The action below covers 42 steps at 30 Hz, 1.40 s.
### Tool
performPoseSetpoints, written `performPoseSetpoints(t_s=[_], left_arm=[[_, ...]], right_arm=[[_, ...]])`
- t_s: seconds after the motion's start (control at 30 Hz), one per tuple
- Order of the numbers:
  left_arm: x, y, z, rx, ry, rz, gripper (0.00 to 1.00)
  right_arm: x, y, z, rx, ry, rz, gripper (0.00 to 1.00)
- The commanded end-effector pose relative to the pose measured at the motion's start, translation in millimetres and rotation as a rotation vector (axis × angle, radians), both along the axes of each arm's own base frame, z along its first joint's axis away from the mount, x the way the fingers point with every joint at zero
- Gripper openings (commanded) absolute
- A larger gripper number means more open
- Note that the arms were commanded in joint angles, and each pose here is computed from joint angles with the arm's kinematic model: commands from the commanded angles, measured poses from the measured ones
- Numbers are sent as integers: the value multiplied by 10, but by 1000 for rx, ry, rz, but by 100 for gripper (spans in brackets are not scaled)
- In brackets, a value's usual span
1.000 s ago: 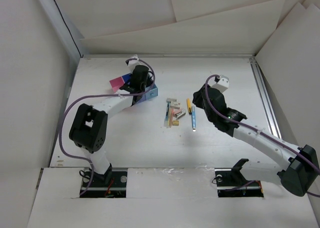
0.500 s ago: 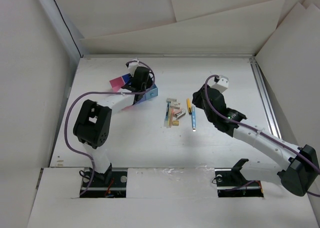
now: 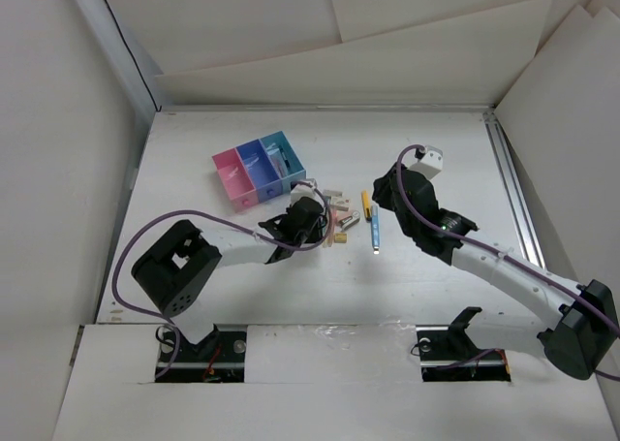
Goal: Sort the stationery into containers
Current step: Pick up the pen from the center of the board.
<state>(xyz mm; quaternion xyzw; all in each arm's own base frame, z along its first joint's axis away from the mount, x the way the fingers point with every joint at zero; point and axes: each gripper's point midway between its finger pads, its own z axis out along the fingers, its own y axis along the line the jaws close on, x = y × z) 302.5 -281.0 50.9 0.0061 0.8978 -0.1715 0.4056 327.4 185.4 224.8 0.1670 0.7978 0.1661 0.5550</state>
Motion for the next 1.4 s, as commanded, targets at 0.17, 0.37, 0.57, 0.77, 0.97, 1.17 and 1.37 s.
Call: performPoseSetpoints(t_s=[0.17,0.37,0.57,0.77,0.97,1.17,1.37], left_arm=[[-59,-102,69,-47,-9,-61,22],[-60,-145,-2,-41,4,-81,22],[11,-64,-170,41,20,-41,18],[31,-49,-288,91,37,-16,16],[-40,2,-373,197,46,-5,2],[-18,49,-62,134,-1,50,0],[-49,29,451,17,-68,46,0]], right_arm=[[49,60,104,12,-35,5,34],[58,67,146,18,-41,5,34],[58,67,146,18,-41,5,34],[58,67,146,18,-41,5,34],[53,83,144,21,-39,13,34],[53,83,144,21,-39,13,39],[53,83,144,21,-39,13,39]])
